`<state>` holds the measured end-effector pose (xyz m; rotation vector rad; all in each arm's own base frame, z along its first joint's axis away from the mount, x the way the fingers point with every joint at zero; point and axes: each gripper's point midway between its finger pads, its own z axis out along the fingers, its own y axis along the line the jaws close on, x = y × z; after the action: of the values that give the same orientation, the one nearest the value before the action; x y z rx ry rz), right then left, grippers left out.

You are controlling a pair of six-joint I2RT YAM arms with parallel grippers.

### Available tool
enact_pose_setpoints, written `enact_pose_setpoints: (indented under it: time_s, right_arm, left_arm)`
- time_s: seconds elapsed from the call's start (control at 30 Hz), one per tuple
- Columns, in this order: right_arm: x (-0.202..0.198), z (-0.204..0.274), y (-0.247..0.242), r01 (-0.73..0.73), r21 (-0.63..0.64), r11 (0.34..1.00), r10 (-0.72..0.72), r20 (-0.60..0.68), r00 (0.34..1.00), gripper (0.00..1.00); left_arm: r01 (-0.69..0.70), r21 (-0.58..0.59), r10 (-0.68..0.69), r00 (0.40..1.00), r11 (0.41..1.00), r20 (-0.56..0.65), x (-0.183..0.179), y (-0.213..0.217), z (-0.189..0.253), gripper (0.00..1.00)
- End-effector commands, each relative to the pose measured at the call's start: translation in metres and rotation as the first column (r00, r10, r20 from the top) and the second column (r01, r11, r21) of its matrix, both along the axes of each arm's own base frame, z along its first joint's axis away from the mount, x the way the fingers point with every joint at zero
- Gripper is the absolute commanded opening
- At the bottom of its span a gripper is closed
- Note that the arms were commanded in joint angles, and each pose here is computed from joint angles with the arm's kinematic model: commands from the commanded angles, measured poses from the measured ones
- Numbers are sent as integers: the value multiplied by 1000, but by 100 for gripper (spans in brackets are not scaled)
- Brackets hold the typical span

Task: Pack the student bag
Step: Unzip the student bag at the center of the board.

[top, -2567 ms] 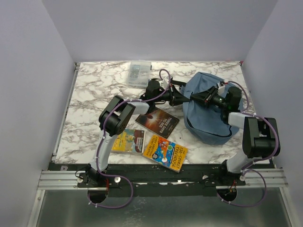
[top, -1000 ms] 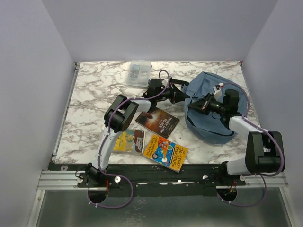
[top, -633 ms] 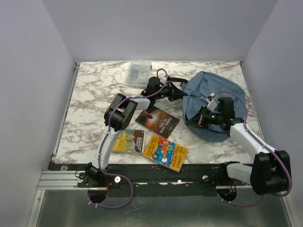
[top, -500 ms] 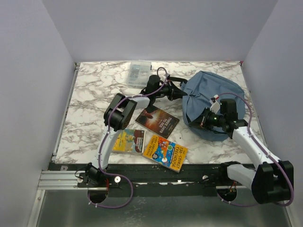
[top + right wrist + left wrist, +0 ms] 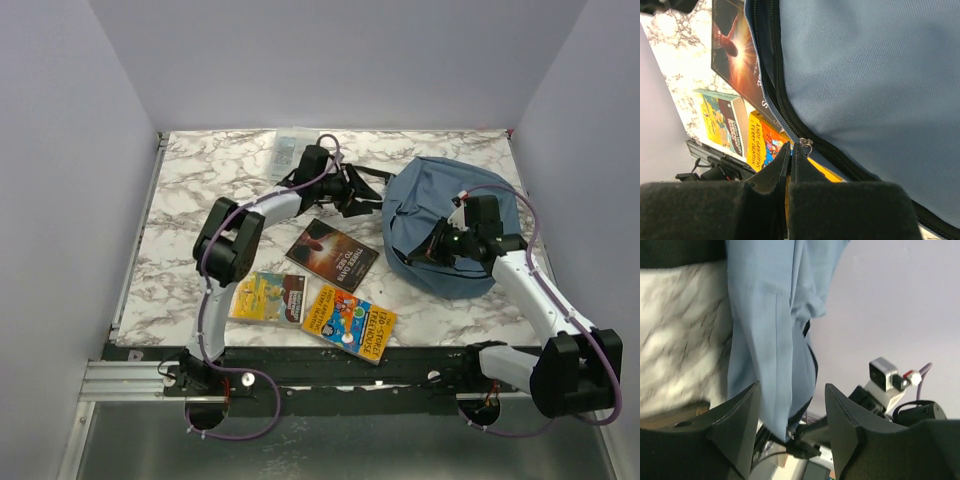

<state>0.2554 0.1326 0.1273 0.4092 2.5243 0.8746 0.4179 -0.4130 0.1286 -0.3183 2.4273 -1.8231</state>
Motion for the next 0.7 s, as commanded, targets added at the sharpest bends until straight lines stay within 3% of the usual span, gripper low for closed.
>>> enact_pose_setpoints:
  time_s: [0.0, 0.13, 0.27, 0.43, 0.5, 0.67]
  right_arm:
    - [11, 12, 4, -21, -2, 1000, 21, 43, 999, 0]
    - [15, 18, 6, -35, 7, 999, 34, 88, 996, 0]
    - [13, 16, 5, -37, 3, 999, 37, 60, 997, 0]
    - [9, 18, 4, -18, 6, 1000, 18, 59, 998, 0]
    - [7, 21, 0, 7, -5, 1000, -6, 74, 997, 0]
    - [8, 19, -23, 148, -93, 985, -141, 77, 987, 0]
  left_arm:
    - [-5, 289, 8, 1000, 957, -6, -41, 40, 2, 56]
    - [30, 353, 5, 995, 935, -98, -83, 45, 1, 58]
    - [60, 342, -4, 987, 938, -162, -116, 16, 4, 65]
    - [62, 269, 3, 972, 961, -233, -119, -17, -5, 66]
    - [37, 254, 19, 977, 966, -213, -110, -22, -4, 59]
    - [-15, 275, 56, 988, 961, -143, -87, -18, -7, 27]
